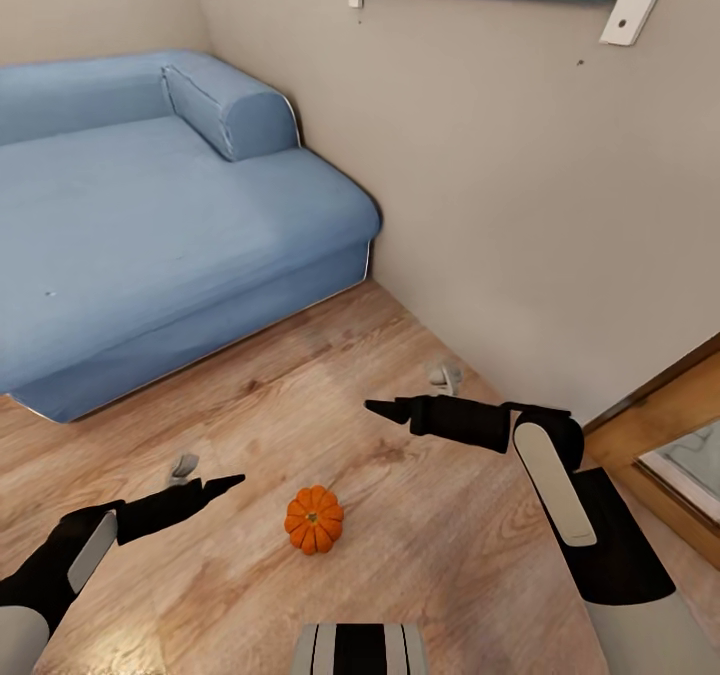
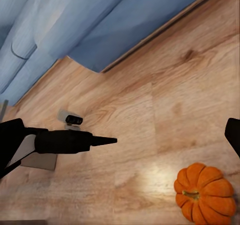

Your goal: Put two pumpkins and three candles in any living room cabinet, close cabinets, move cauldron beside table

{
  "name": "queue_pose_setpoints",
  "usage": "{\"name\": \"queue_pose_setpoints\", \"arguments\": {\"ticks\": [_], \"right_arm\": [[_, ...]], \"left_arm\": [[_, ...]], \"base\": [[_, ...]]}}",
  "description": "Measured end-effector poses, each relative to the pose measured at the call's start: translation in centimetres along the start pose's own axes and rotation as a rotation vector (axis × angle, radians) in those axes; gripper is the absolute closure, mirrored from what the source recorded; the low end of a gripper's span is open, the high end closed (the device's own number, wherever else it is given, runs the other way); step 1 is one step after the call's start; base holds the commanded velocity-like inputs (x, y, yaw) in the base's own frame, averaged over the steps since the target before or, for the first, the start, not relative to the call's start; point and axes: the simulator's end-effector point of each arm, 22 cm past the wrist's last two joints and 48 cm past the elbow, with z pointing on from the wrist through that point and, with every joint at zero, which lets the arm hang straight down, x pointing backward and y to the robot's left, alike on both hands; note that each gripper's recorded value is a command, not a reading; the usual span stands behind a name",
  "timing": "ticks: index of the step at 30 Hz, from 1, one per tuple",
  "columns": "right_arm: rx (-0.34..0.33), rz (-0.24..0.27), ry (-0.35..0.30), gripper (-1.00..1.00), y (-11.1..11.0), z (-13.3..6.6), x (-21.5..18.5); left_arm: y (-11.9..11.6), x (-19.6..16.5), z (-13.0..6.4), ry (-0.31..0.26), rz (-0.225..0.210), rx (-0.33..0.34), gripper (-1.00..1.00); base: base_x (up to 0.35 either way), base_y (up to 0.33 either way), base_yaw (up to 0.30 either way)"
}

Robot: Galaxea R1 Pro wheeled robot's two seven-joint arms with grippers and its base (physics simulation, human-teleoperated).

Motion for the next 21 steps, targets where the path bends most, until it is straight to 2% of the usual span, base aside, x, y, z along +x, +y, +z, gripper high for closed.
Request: {"name": "queue_pose_setpoints", "arguments": {"ticks": [15,21], "right_arm": [[0.014,0.048,0.019,-1.00,-2.9,1.3,1.7],[0.017,0.068,0.033,-1.00,-3.9,1.8,2.7]], "left_arm": [[3.3,2.4,0.8,0.038,-0.052,-0.042,-1.00],[6.5,3.6,0.9,0.027,-0.100,-0.124,-1.00]], "base": [[0.000,0.000,0.000],[0.000,0.000,0.000]]}}
